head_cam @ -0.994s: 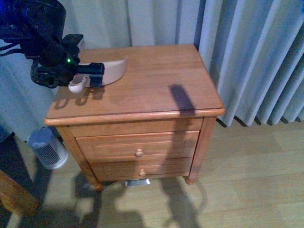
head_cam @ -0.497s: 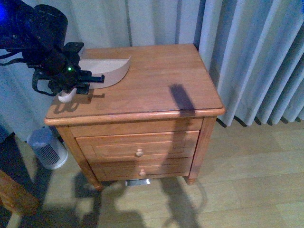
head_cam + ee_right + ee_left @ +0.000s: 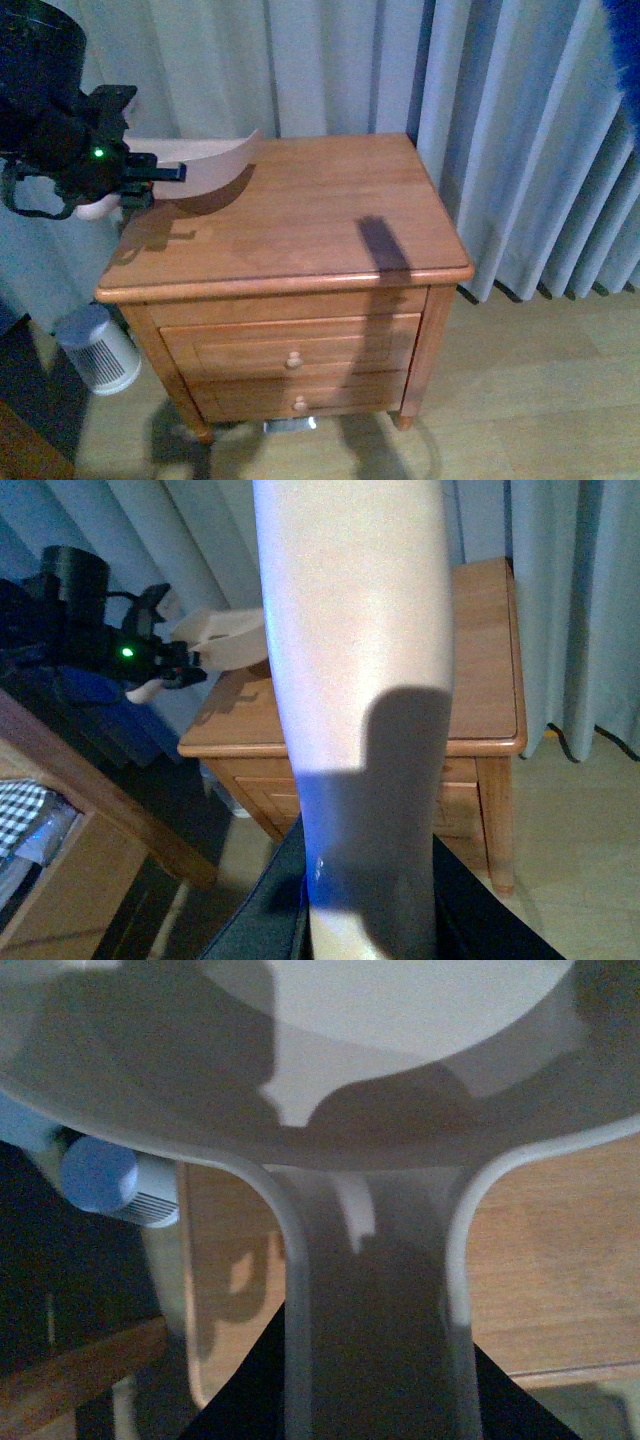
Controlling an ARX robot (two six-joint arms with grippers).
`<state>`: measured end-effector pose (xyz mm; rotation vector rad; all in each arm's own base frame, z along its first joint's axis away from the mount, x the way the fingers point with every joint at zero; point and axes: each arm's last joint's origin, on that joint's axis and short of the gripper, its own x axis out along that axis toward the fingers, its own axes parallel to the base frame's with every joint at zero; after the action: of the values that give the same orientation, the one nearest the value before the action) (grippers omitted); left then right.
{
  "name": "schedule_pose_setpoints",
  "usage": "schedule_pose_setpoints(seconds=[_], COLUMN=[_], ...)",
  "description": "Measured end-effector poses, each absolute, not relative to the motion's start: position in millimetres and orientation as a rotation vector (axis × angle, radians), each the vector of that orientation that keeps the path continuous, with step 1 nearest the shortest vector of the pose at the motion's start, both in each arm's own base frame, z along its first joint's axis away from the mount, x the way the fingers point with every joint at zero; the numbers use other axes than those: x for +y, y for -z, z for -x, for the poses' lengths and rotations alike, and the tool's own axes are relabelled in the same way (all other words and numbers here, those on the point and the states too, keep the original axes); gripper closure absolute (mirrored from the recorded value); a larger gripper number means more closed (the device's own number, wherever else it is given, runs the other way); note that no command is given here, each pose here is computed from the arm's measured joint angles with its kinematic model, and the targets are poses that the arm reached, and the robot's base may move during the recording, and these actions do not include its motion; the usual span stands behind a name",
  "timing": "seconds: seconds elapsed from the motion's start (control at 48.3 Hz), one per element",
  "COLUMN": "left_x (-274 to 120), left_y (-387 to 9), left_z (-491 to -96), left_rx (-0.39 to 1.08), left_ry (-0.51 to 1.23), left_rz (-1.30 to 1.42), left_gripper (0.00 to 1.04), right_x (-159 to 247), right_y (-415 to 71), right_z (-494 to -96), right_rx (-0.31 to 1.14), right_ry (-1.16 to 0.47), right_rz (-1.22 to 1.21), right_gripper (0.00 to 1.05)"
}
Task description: Clean up trash
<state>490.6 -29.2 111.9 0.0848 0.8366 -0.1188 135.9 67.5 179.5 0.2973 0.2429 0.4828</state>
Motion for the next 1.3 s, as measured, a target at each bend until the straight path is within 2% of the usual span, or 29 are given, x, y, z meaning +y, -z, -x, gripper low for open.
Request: schedule_pose_setpoints(seconds=[0.166,0.331,0.476,0.787,1.304], left_x=[-20,-16,-19,-13,14], left_y=[-149,-193,-215,-237,-269], left_z=[-465,-416,-371,-277,-168], left_rx=[0.736,0.58,0.498,0.406,0.242], left_ry=[0.111,0.104,0.121,0.116,0.062], left_rz=[-0.104,-0.136,-0.161,-0.163,-0.103], left_gripper=[0.81,0.81,0.81,0.81,0.81], right_x=[67,67,67,67,67], right_y=[-180,-180,-180,-180,-180], right_z=[-136,-136,-136,-136,-136], right_rx=[0.243,0.243,0.243,0.243,0.243], right_ry=[-0.483,-0.483,-0.483,-0.483,-0.482], right_rz=[-0.297,-0.297,-0.297,-0.297,-0.297], right_gripper=[0.86,0.86,0.86,0.86,0.86])
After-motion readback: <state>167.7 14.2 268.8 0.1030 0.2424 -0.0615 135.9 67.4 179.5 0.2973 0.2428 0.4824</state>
